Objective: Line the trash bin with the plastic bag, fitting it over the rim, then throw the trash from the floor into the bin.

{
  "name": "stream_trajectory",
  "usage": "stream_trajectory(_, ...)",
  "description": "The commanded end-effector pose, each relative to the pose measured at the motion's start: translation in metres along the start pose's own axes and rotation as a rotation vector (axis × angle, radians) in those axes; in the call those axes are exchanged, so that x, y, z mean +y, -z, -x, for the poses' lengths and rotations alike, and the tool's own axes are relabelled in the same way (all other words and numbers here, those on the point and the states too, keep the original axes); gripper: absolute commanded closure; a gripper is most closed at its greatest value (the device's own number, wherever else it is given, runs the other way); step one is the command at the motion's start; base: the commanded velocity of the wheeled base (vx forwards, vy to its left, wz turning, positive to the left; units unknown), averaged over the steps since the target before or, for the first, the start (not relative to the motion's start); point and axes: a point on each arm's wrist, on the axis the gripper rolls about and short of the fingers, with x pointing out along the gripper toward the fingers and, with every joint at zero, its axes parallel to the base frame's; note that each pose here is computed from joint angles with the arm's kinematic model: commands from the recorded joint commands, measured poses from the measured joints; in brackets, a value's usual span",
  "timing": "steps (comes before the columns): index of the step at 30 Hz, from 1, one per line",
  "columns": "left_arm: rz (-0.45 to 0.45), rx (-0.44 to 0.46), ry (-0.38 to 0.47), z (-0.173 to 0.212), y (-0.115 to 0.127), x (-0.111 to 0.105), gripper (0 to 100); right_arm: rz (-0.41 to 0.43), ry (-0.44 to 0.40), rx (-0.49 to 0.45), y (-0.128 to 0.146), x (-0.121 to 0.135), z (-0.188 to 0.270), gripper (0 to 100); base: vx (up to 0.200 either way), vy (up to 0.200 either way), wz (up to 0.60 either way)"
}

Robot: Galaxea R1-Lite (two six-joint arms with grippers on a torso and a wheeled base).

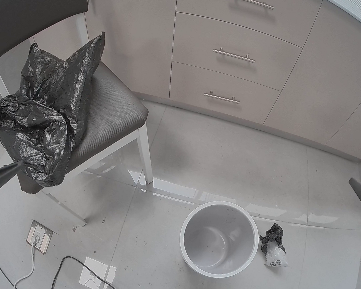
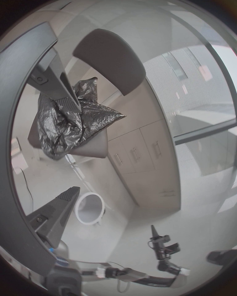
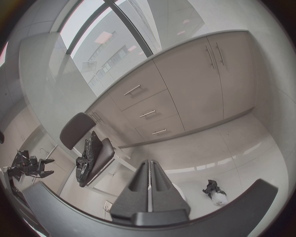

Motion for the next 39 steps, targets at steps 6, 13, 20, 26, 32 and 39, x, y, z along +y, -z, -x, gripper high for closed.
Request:
stream_trajectory(6,-0.512,0.262,-0.16,-0.084,0.022,0.067,0,-0.021,0.007,0.031,0.007,-0.003,-0.006,100,0.0,0.0,0.0)
stream_trajectory(13,-0.578,0.336,-0.211,-0.11,0.016,0.087,0,-0.017,0.005,0.027,0.007,-0.003,-0.005,100,0.0,0.0,0.0)
stream_trajectory(20,-0.614,0.355,-0.164,-0.132,0.023,0.089,0,-0.019,0.005,0.026,0.006,-0.003,-0.005,100,0.0,0.0,0.0)
stream_trajectory(26,-0.62,0.338,-0.164,-0.148,0.031,0.088,0,-0.024,0.013,0.049,0.01,-0.005,-0.008,100,0.0,0.0,0.0)
stream_trajectory(32,-0.609,0.372,-0.123,-0.147,0.045,0.078,0,-0.024,0.011,0.049,0.011,-0.005,-0.008,100,0.0,0.0,0.0)
stream_trajectory(39,-0.597,0.402,-0.081,-0.152,0.057,0.073,0,-0.026,0.013,0.057,0.012,-0.005,-0.009,100,0.0,0.0,0.0)
